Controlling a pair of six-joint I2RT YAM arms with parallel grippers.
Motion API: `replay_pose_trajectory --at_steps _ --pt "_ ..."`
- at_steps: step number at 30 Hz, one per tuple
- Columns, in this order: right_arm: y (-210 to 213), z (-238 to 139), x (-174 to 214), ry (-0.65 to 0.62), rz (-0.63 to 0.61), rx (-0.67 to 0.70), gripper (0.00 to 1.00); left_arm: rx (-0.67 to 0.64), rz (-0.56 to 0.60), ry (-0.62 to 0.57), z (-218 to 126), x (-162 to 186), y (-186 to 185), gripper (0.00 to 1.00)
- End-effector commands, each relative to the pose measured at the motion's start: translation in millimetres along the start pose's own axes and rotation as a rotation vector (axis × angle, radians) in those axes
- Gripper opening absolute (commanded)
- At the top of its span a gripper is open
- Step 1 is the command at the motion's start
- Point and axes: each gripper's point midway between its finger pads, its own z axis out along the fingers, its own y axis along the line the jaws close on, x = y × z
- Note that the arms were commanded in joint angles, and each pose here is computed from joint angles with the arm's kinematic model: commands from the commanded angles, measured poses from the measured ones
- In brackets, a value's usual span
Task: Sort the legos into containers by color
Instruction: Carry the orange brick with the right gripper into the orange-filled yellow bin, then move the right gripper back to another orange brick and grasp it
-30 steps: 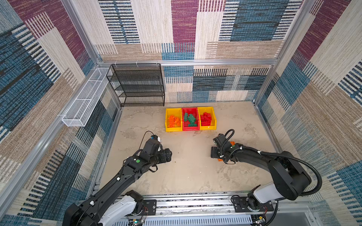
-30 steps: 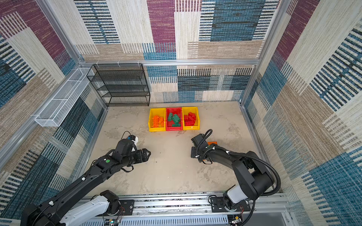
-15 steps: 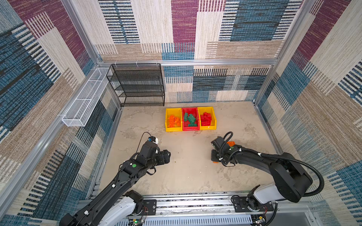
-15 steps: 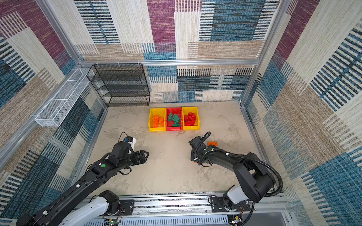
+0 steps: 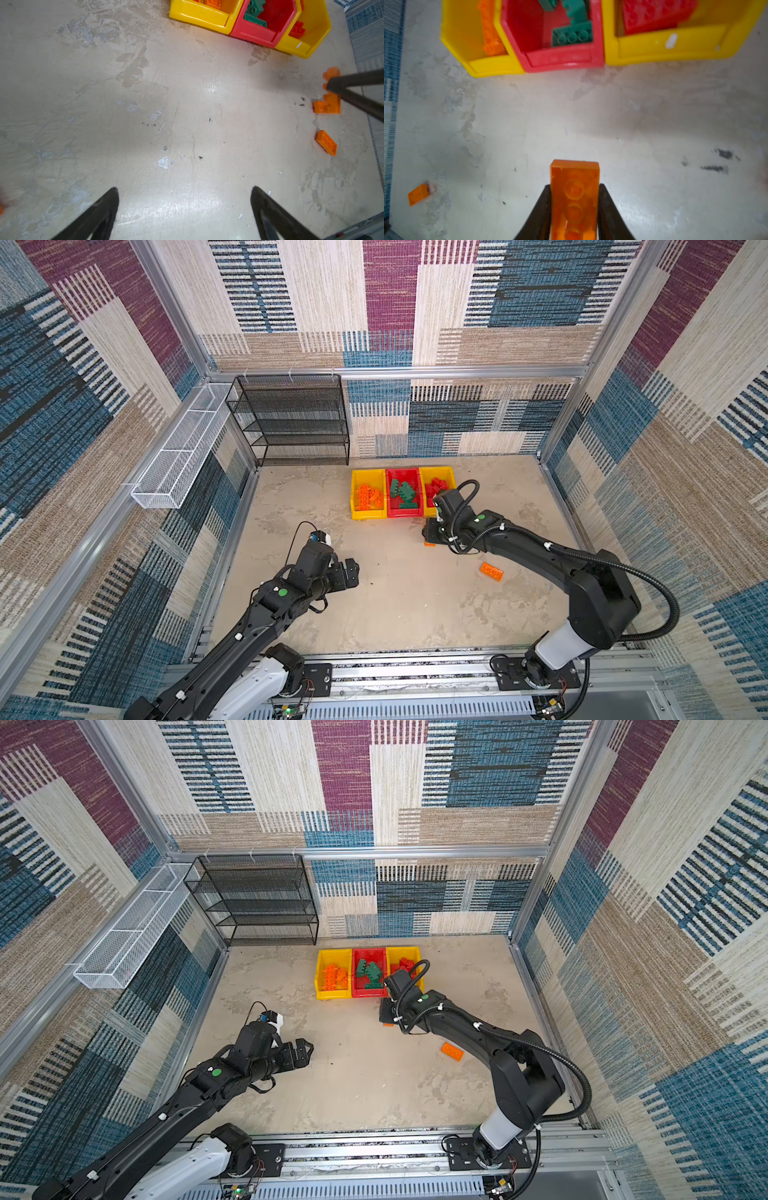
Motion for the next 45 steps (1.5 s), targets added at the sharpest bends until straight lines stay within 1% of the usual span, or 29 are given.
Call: replay_pose_trajectory --at_steps 1,4,9,14,19,20,21,23,24,26,29,31,34,37,41,43,45 --pt "39.2 8.3 -41.2 -0.079 -0.078 -0.114 0.31 -0.016 -0.021 -0.014 -1.9 -6.8 0.2 0.99" --pt "62.3 28.9 -70.5 -0.105 -0.133 -0.146 0.31 -0.011 -0.017 -0.020 -1.9 -11.5 -3.1 0.99" --pt "88.8 67.8 -102.0 -0.132 -0.209 -0.190 0.31 -0.037 -0.013 -0.018 -1.1 -20.4 -4.7 0.99" --pt "107.1 101.6 -121.6 -0.149 -0.258 -0.226 0.32 -0.050 -0.021 -0.019 -0.3 -25.4 -5.4 0.99" --pt "118.4 136.1 -132.9 -0.141 -0.272 -0.244 0.33 -0.063 -0.030 -0.022 -1.9 -28.7 -4.4 0.99" --pt "119.6 141.3 -134.3 -0.137 -0.278 -0.243 0.35 -0.067 -0.028 -0.018 -1.7 -28.1 -3.6 0.99" --pt "120.0 147.4 -133.5 -0.127 -0.283 -0.242 0.45 -0.070 -0.029 -0.018 -2.1 -28.6 -3.0 0.99" --pt "123.4 147.7 -136.7 -0.127 -0.291 -0.248 0.74 -0.070 -0.027 -0.021 -3.4 -29.3 -3.3 0.99" --pt "125.1 143.2 -140.3 -0.137 -0.296 -0.248 0.82 -0.070 -0.024 -0.024 -4.3 -30.0 -3.4 0.99" --pt "126.8 127.6 -149.6 -0.173 -0.306 -0.235 0.88 -0.064 -0.022 -0.032 -5.2 -32.1 -4.6 0.99" --pt "120.1 96.1 -158.1 -0.219 -0.316 -0.186 0.90 -0.042 -0.008 -0.039 -5.1 -35.2 -9.7 0.99" --pt "107.8 74.3 -155.2 -0.232 -0.309 -0.134 0.89 -0.016 0.000 -0.043 -5.2 -37.5 -15.1 0.99" --pt "72.4 45.1 -136.1 -0.238 -0.271 -0.025 0.89 0.047 0.020 -0.040 -5.6 -40.1 -28.7 0.99" --pt "16.5 17.5 -102.2 -0.214 -0.194 0.095 0.90 0.106 0.036 -0.027 -3.7 -40.0 -43.6 0.99" --pt "-71.5 -18.4 -43.0 -0.161 -0.036 0.219 0.89 0.181 0.092 0.006 6.0 -29.5 -73.1 0.99" --pt "-113.7 -35.0 -15.7 -0.147 0.044 0.269 0.89 0.225 0.137 0.031 12.5 -19.8 -95.2 0.99" --pt "-146.9 -46.8 6.0 -0.137 0.101 0.310 0.89 0.278 0.184 0.064 19.9 -7.7 -120.2 0.99"
